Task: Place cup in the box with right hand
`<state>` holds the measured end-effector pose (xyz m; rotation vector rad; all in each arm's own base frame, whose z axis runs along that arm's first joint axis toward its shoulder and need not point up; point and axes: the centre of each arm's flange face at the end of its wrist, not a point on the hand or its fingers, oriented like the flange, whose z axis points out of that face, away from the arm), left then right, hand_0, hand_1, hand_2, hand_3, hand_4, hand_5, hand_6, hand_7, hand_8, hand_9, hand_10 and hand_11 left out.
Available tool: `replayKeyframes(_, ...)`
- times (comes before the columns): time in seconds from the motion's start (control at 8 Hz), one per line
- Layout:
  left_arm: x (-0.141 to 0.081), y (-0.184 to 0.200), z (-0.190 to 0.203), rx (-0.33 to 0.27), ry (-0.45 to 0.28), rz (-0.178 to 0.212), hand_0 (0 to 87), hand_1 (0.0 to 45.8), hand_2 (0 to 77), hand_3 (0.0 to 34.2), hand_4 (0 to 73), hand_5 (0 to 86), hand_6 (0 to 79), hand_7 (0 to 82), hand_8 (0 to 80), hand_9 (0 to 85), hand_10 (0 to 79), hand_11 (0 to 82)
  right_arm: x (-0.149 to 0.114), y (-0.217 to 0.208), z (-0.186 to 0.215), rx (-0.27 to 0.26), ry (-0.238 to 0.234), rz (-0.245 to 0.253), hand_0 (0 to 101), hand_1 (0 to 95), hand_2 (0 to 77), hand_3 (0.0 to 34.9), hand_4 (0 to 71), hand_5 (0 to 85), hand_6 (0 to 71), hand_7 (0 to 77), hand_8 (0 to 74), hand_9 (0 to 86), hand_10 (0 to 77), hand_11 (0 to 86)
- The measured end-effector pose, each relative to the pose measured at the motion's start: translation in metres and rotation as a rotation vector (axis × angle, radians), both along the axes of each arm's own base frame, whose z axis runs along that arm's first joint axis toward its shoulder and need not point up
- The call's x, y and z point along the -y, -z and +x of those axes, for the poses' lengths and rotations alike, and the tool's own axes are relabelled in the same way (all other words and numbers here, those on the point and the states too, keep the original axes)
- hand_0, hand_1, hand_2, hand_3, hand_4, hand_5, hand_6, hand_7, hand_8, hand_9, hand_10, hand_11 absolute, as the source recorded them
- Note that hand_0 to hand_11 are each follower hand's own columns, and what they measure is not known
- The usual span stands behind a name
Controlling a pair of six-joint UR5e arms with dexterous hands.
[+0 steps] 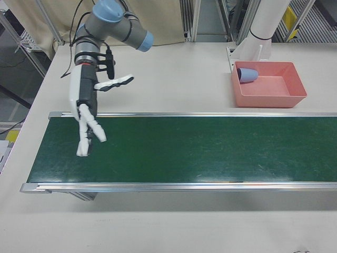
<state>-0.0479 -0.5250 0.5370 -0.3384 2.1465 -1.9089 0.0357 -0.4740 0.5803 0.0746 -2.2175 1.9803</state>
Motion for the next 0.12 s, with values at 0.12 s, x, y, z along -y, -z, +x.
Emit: replayKeyframes(0.12, 0.0, 0.0, 0.0, 0.0, 0.0, 0.0, 0.0, 0.5, 0.5, 0.0, 1.1, 0.5, 0.0, 0.5, 0.0, 0.0, 0.0, 0.0, -0.0013, -0.0373, 0.0234, 0.007, -0.025, -0.021, 48, 11.5, 1.1, 0.3, 0.0, 4.9, 3.3, 7.1, 0.0, 0.5, 2.2, 5.4)
